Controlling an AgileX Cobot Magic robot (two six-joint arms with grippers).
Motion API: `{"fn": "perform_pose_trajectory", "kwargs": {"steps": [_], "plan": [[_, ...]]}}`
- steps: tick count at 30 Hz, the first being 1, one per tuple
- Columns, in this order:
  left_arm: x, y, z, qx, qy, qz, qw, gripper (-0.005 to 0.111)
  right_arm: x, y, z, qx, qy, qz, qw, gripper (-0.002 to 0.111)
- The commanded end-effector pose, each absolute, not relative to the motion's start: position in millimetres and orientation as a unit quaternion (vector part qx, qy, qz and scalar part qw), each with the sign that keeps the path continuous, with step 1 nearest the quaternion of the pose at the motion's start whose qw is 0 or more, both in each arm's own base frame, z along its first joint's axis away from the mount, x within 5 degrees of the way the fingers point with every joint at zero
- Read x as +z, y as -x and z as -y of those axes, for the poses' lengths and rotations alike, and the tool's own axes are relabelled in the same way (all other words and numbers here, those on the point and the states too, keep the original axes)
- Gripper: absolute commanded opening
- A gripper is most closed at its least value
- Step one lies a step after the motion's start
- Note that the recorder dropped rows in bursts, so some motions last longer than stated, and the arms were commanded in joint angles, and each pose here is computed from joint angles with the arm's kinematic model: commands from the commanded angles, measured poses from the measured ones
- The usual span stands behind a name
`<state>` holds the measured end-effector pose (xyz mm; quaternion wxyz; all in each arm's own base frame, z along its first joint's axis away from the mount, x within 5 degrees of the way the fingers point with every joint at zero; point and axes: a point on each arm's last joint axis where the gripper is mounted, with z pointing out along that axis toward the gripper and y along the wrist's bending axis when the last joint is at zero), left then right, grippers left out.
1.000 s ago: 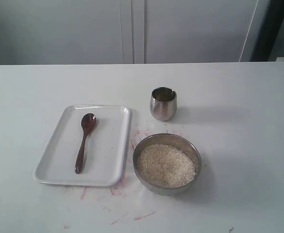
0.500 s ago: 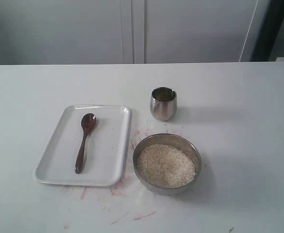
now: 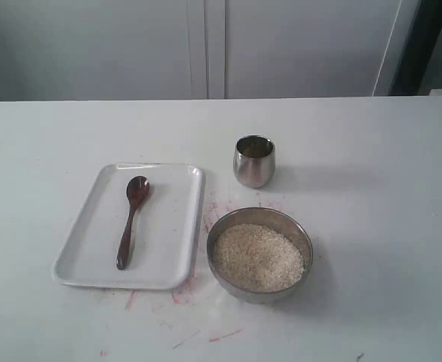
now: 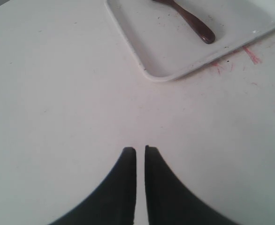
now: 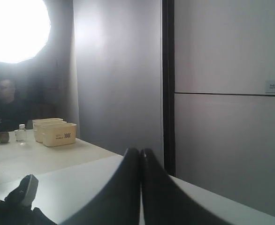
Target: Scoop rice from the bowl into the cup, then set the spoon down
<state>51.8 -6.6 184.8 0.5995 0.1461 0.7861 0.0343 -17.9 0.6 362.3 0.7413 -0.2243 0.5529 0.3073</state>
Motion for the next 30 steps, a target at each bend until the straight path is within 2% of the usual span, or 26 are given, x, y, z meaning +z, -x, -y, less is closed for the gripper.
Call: {"fn": "perform_pose_trajectory", "kwargs": {"steps": [1, 9, 16, 30], "plan": [[179, -51, 7, 0.030, -0.148, -0.798, 0.584, 0.014, 345, 4, -8, 0.298, 0.212, -0.555, 0.747, 0.000], [179, -51, 7, 0.030, -0.148, -0.798, 0.584, 0.014, 284, -32, -20, 0.278, 0.149, -0.542, 0.779, 0.000], [179, -51, 7, 0.030, -0.148, -0.798, 0.584, 0.014, 247, -42, -26, 0.263, 0.152, -0.571, 0.763, 0.000], [179, -51, 7, 0.030, -0.148, -0.798, 0.584, 0.014, 220, -45, -31, 0.255, 0.179, -0.620, 0.720, 0.000]]}}
